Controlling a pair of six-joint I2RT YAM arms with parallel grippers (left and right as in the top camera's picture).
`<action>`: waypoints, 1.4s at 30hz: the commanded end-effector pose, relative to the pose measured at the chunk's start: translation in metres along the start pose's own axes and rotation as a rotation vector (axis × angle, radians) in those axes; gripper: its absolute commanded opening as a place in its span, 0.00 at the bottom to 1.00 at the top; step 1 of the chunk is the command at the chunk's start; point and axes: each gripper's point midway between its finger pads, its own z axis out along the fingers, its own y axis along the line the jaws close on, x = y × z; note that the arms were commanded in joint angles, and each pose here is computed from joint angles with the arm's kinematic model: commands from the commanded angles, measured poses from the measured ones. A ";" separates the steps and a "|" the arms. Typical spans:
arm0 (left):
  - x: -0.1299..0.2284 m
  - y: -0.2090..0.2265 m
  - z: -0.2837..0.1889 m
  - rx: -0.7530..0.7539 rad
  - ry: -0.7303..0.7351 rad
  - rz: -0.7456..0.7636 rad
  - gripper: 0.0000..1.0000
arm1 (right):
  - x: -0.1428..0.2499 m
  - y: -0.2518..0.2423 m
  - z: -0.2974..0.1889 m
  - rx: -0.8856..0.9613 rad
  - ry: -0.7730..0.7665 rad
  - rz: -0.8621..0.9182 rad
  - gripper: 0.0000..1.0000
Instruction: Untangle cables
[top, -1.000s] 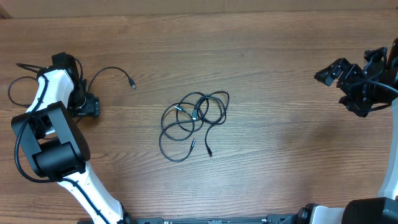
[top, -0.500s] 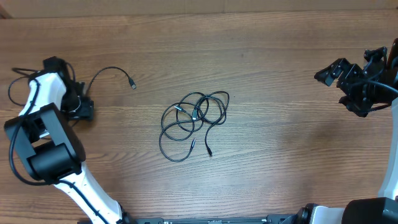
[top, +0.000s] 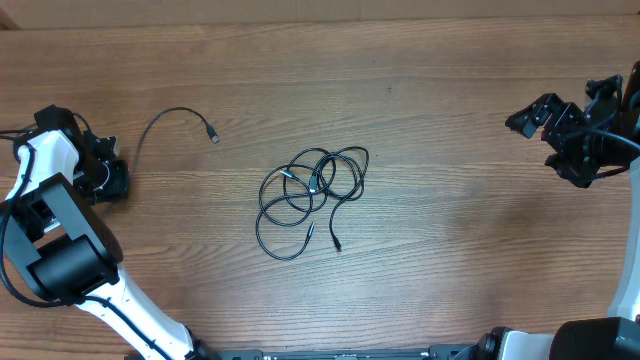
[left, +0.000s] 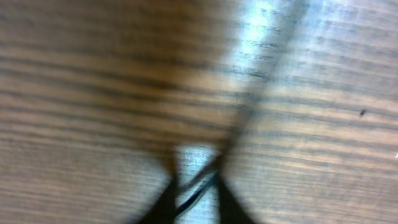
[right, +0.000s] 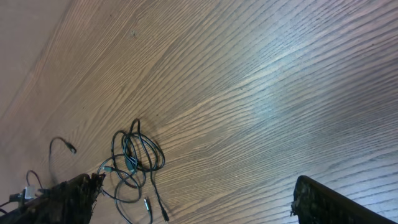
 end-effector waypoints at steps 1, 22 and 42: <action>-0.007 -0.017 0.003 0.086 -0.037 0.014 0.04 | 0.002 0.003 -0.002 -0.008 -0.005 -0.014 1.00; -0.163 -0.117 -0.375 1.116 -0.613 -0.463 0.04 | 0.003 0.002 -0.002 -0.007 -0.001 -0.010 1.00; -0.208 -0.199 -0.440 1.221 -0.721 -0.714 0.04 | 0.003 0.002 -0.002 -0.007 -0.001 -0.008 1.00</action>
